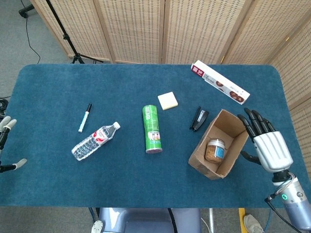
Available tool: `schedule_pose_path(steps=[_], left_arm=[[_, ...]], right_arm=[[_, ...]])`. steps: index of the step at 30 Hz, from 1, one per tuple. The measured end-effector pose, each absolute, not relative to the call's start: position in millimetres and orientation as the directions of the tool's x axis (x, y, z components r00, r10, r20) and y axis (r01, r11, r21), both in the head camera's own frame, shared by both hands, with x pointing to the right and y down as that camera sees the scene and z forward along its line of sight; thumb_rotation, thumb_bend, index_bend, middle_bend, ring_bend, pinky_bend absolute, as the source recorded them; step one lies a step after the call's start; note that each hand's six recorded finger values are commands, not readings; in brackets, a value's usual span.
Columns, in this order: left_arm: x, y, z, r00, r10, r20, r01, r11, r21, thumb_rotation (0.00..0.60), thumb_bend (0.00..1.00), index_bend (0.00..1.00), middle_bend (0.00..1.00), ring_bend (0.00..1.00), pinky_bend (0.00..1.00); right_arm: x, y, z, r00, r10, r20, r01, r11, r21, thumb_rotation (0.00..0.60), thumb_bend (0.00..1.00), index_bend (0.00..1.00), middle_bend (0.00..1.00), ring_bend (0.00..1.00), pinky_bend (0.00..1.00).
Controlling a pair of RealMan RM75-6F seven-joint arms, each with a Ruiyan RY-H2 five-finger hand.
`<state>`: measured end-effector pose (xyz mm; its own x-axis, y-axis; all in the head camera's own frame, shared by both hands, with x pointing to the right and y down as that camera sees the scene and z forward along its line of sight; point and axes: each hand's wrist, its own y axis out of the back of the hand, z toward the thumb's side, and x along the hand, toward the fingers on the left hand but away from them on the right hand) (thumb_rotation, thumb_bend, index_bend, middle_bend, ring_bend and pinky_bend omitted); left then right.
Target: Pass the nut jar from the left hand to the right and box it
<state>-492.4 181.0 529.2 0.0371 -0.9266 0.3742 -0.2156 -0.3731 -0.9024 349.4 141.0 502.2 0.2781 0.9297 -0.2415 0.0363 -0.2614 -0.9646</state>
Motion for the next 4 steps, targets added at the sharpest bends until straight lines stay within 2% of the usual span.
schedule_pose_path(steps=[4], left_arm=[[-495, 187, 531, 0.021, -0.931, 0.363, -0.213, -0.359, -0.909, 0.6, 0.0, 0.0, 0.0, 0.0, 0.03]], right_arm=[[374, 175, 518, 0.259, 0.947, -0.188, -0.006, -0.193, -0.981, 0.6, 0.0, 0.0, 0.0, 0.0, 0.18]])
